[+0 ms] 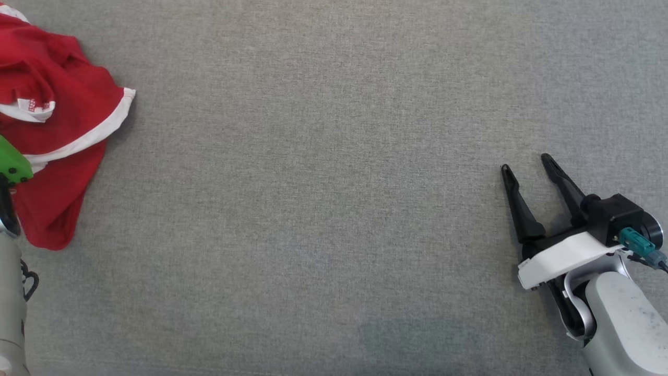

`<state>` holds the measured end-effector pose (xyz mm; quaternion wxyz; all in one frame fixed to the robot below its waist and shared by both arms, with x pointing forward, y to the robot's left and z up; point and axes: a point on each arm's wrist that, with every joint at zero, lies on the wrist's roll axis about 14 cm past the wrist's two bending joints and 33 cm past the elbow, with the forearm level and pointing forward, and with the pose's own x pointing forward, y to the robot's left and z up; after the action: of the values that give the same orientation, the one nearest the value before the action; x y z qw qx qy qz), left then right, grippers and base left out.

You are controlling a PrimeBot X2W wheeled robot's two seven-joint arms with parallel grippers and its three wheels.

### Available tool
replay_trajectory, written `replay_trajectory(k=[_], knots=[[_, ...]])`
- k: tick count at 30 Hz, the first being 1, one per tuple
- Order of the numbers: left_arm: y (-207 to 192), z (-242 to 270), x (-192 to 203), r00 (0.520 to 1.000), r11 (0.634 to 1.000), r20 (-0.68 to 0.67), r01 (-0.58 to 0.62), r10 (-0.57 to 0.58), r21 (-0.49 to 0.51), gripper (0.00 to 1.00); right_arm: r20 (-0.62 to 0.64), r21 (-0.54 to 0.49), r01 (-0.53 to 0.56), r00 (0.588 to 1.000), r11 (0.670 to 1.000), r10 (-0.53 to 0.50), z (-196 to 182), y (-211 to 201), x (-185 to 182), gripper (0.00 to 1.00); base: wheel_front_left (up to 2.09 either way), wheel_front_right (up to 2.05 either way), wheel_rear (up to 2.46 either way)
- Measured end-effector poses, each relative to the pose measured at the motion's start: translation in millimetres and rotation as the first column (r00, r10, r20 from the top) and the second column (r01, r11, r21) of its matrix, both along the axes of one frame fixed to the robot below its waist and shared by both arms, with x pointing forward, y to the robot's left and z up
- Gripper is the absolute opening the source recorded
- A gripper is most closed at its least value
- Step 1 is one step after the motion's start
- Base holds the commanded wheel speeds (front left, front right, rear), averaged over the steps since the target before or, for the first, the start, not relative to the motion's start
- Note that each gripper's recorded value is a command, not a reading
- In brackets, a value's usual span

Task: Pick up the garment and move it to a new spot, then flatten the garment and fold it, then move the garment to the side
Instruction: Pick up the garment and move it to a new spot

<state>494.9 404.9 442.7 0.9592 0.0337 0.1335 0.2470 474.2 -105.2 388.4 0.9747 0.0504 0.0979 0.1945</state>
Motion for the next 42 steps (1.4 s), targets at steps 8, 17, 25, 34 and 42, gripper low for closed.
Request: replay_trajectory(k=[8, 17, 25, 34, 42], knots=[[-20, 18, 20, 0.994, 0.992, 0.036, 0.099, -0.103, 0.083, 0.0, -0.01, 0.004, 0.021, 1.0, 1.0, -0.021, -1, -3, -3, 1.0, 0.0, 0.0, 0.0], [-128, 122, 61, 0.839, 0.884, 0.289, 0.406, -0.461, 0.233, 0.0, -0.009, 0.071, 0.026, 1.0, 0.997, -0.025, 15, 17, -14, 1.0, 0.0, 0.0, 0.0], [-294, 116, 45, 0.6, 0.68, 0.367, 0.719, -0.71, 0.14, 0.0, 0.002, 0.109, 0.096, 0.995, 0.989, -0.096, 32, 6, -28, 1.0, 0.0, 0.0, 0.0], [-436, 68, -8, 0.348, 0.353, 0.372, 0.934, -0.861, -0.055, 0.0, 0.023, 0.102, 0.253, 0.966, 0.962, -0.256, 46, -48, -44, 1.0, 0.0, 0.0, 0.0], [-529, 102, -54, 0.122, 0.101, 0.489, 0.993, -0.864, -0.069, 0.0, 0.034, 0.079, 0.35, 0.935, 0.933, -0.354, 54, -85, -65, 1.0, 0.0, 0.0, 0.0]])
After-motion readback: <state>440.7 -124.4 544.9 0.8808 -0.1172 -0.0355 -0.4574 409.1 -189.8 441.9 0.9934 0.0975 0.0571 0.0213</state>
